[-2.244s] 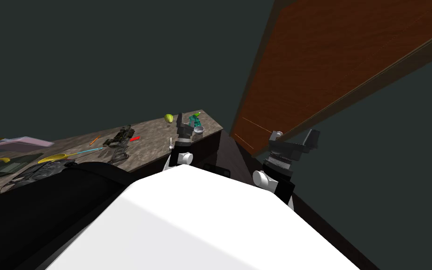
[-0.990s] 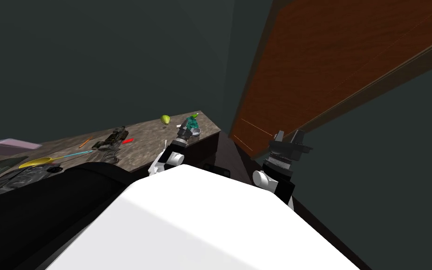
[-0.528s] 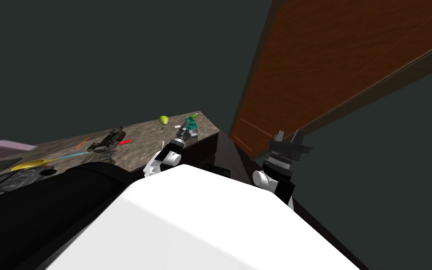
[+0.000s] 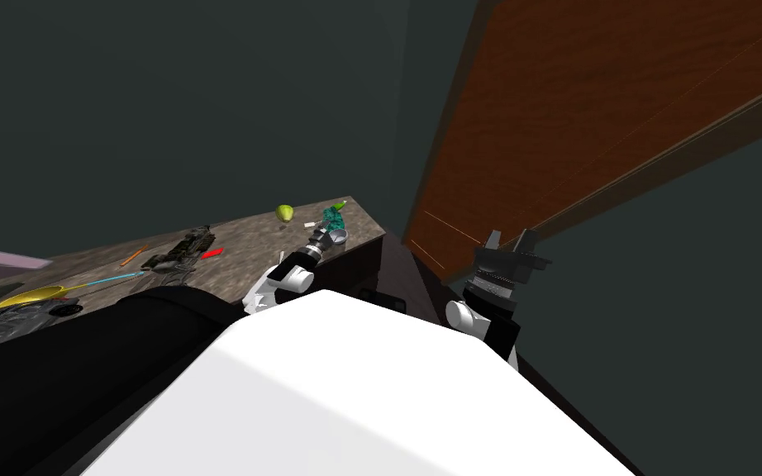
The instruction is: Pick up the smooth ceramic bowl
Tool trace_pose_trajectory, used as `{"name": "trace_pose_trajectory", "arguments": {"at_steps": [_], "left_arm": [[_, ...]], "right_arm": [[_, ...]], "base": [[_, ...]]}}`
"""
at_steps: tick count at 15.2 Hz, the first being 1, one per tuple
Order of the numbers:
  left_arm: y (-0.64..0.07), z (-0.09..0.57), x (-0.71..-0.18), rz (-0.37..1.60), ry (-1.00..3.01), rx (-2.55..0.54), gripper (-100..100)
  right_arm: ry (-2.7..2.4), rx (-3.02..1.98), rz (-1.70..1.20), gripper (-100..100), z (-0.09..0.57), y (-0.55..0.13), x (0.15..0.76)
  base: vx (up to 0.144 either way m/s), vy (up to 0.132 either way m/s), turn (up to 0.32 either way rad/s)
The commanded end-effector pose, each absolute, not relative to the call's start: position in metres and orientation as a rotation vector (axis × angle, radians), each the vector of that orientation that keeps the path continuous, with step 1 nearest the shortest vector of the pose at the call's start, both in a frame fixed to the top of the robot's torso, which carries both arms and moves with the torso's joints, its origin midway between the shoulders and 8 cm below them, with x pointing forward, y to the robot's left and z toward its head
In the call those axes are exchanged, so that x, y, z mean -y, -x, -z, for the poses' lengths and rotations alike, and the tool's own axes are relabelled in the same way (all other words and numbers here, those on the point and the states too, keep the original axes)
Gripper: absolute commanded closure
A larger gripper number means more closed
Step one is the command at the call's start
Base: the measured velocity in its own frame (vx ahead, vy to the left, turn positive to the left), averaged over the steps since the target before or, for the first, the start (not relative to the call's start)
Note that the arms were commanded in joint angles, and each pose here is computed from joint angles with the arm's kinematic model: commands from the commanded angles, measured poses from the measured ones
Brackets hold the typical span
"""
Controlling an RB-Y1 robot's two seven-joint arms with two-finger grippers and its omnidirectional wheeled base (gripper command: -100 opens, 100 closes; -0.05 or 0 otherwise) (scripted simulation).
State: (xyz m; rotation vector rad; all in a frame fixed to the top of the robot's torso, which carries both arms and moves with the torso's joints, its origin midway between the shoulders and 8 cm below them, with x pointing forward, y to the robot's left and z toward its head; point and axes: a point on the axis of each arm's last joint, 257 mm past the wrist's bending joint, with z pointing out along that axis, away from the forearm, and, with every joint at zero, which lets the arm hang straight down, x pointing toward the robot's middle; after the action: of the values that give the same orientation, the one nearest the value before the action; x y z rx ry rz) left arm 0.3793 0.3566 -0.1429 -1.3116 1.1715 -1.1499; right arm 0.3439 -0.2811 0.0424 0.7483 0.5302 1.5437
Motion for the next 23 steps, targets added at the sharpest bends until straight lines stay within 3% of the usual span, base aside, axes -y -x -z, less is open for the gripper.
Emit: {"name": "trace_pose_trajectory", "arguments": {"at_steps": [1,23], "left_arm": [[-0.377,0.153,-0.364,1.121,1.359,-1.194,-100],[-0.326,0.236,-0.428,0.825,1.776,-1.32,-100]], "right_arm": [[-0.748,-0.53,-1.544,0,-0.042,-0.344,0.281],[-0.748,-0.53,-1.544,0,-0.042,-0.344,0.281]], "base": [[0.06,-0.025,0.007],[0.059,-0.029,0.005]]}}
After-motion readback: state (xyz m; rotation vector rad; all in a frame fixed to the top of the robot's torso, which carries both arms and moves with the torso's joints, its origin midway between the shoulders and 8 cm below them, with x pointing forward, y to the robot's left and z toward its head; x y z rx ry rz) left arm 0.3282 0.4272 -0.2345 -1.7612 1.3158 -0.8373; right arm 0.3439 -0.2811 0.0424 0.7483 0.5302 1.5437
